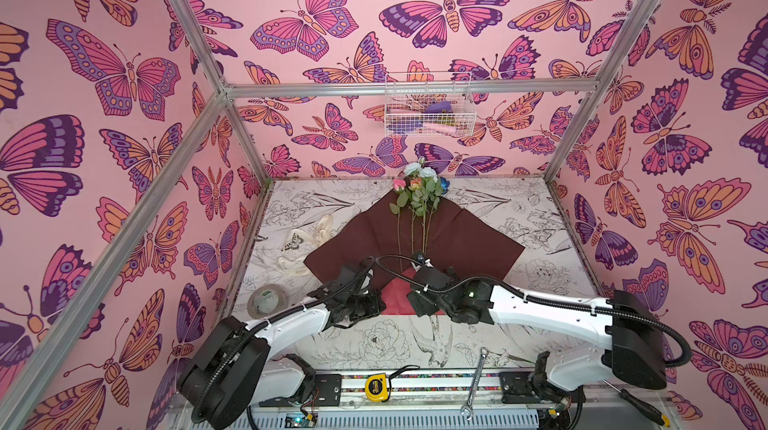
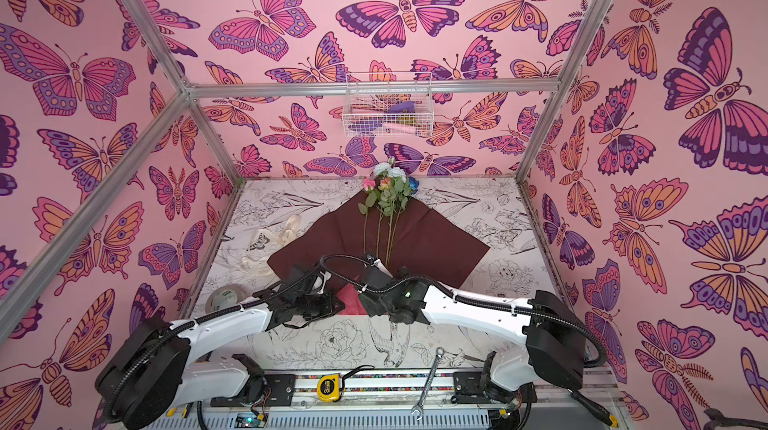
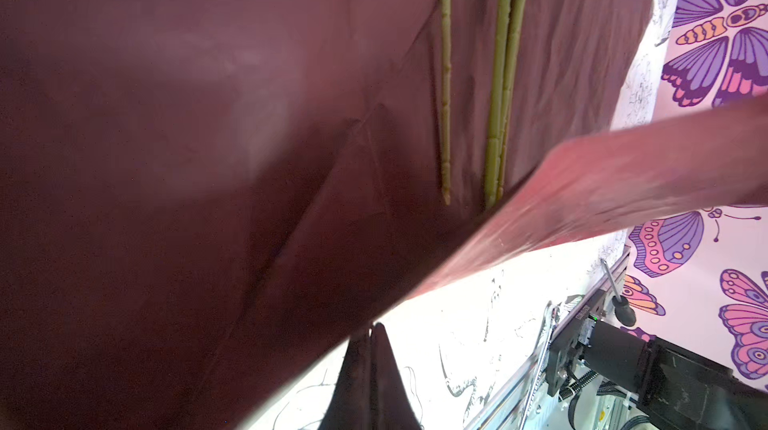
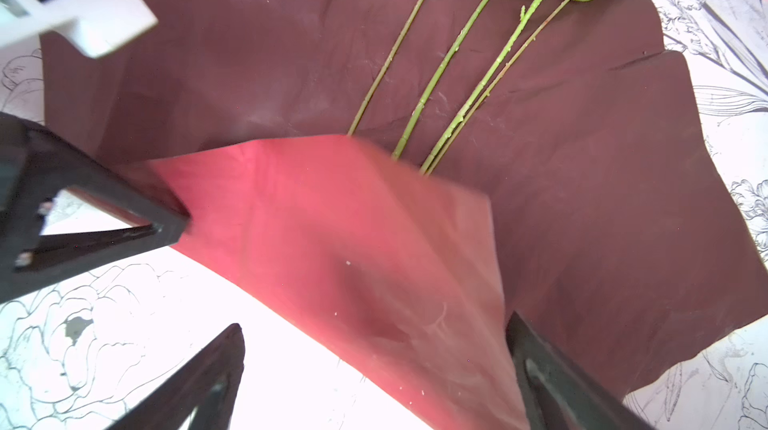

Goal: Tie the bouquet of fake flowers
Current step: 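Fold the flap over the stems with right gripper while left holds corner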

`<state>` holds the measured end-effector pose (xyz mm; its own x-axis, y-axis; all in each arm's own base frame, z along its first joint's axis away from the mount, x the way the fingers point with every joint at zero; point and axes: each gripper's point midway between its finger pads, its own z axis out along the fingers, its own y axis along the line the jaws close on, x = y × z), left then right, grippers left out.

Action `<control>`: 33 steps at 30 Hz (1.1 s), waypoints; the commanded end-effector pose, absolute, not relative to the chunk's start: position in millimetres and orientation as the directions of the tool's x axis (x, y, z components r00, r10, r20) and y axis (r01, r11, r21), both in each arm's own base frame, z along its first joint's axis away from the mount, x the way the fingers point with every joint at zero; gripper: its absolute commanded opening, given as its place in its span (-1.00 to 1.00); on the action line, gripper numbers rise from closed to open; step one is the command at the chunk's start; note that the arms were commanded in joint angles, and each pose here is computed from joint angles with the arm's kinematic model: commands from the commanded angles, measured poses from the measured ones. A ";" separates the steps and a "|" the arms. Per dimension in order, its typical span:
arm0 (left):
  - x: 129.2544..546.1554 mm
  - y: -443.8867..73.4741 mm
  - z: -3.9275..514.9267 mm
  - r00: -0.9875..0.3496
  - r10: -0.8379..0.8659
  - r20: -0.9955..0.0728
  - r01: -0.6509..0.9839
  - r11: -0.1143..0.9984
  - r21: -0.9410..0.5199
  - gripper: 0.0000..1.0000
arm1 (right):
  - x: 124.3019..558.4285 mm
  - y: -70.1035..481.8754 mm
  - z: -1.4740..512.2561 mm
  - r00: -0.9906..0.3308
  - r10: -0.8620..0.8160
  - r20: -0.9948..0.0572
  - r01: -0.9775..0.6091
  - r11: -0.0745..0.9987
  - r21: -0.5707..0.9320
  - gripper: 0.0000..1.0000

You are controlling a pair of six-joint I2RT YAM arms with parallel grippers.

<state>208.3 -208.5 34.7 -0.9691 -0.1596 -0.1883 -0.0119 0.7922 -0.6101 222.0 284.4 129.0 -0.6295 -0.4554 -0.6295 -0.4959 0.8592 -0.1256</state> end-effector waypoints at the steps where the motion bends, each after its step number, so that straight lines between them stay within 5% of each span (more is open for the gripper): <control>1: 204.8 -201.5 22.2 -0.973 -0.159 -0.166 -0.033 0.811 -0.584 -1.00 | 224.5 279.2 146.8 -0.640 -0.403 -0.654 -0.462 0.882 -0.091 0.98; 10: 206.5 -200.3 17.1 -0.971 -0.202 -0.129 -0.090 0.806 -0.585 -1.00 | 216.9 269.5 171.0 -0.748 -0.219 -0.626 -0.326 0.943 0.060 0.94; 23: 205.8 -202.1 12.0 -0.970 -0.229 -0.080 -0.139 0.796 -0.589 -1.00 | 172.2 295.7 151.8 -0.882 -0.139 -0.450 -0.319 0.879 0.355 0.08; 33: 206.9 -200.1 14.4 -0.964 -0.253 -0.085 -0.155 0.790 -0.593 -1.00 | 174.9 285.9 107.5 -0.944 -0.111 -0.312 -0.218 0.917 0.334 -0.36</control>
